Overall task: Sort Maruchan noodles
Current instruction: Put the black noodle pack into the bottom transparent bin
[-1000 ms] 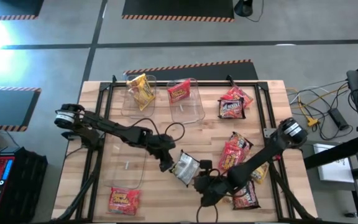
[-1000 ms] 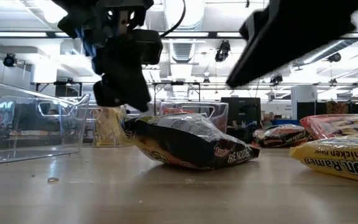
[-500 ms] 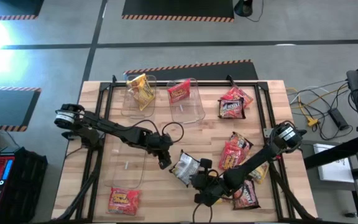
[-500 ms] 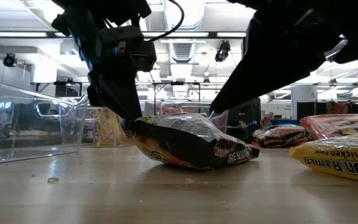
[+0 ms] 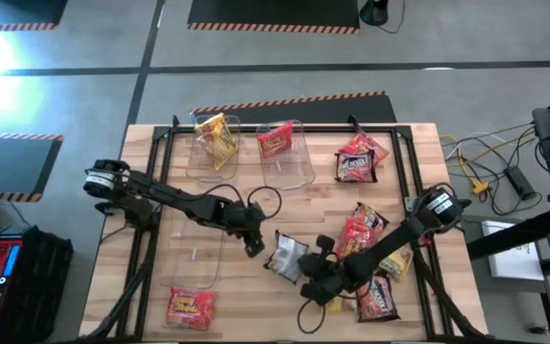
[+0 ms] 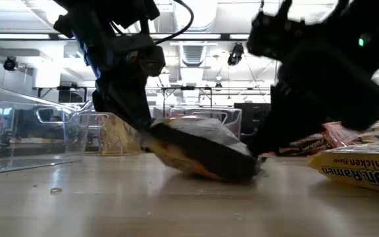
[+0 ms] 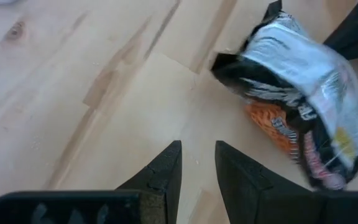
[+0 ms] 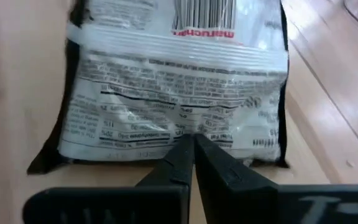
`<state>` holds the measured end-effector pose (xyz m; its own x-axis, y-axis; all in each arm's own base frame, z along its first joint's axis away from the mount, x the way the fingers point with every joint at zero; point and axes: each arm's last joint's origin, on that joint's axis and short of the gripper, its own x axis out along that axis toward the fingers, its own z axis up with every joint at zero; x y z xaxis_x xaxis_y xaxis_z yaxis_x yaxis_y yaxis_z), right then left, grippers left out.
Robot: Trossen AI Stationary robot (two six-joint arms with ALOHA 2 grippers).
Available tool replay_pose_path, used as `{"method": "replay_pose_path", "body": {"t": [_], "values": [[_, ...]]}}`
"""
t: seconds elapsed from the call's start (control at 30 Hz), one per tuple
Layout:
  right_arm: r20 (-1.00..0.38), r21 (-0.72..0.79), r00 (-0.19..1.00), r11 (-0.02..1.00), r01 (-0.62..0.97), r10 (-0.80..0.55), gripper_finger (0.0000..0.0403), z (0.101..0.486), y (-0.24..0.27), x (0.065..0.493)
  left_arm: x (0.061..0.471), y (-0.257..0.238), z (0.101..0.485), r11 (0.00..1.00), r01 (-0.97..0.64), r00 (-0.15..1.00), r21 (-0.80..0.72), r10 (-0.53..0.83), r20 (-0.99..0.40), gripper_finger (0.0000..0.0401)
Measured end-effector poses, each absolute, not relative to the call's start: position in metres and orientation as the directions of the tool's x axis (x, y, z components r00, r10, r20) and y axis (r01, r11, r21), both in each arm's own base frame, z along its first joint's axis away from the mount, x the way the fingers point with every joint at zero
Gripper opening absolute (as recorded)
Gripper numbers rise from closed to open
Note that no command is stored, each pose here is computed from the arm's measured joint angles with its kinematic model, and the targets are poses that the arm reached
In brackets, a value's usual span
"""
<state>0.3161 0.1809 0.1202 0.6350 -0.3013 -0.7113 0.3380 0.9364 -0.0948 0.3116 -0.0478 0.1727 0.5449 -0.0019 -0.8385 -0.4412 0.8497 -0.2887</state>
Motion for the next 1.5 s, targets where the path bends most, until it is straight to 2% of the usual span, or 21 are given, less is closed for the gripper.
{"method": "replay_pose_path", "body": {"t": [0.2, 0.37, 0.5, 0.9, 1.07, 1.5], "values": [[-0.717, -0.085, 0.623, 0.926, 0.367, -0.313, 0.0009, 0.109, 0.174, 0.309, 0.314, -0.049, 0.175, 0.832, -0.447, 0.574, -0.330, -0.016, -0.819, 0.0092], [-0.720, -0.083, 0.622, 0.928, 0.362, -0.307, 0.0009, 0.105, 0.172, 0.306, 0.322, -0.053, 0.181, 0.809, -0.362, 0.637, -0.464, -0.149, -0.756, 0.0118], [-0.720, -0.090, 0.621, 0.929, 0.358, -0.309, 0.0009, 0.104, 0.171, 0.306, 0.326, -0.055, 0.185, 0.794, -0.313, 0.675, -0.520, -0.199, -0.710, 0.0142], [-0.715, -0.113, 0.630, 0.939, 0.325, -0.304, 0.0008, 0.105, 0.171, 0.307, 0.332, -0.056, 0.190, 0.767, -0.293, 0.729, -0.571, -0.208, -0.653, 0.0209], [-0.715, -0.115, 0.630, 0.940, 0.321, -0.303, 0.0009, 0.105, 0.171, 0.307, 0.337, -0.057, 0.182, 0.740, -0.317, 0.731, -0.593, -0.207, -0.650, 0.0229], [-0.716, -0.143, 0.628, 0.944, 0.296, -0.305, 0.0009, 0.105, 0.167, 0.310, 0.350, -0.058, 0.164, 0.679, -0.351, 0.751, -0.645, -0.208, -0.627, 0.0240]]}}
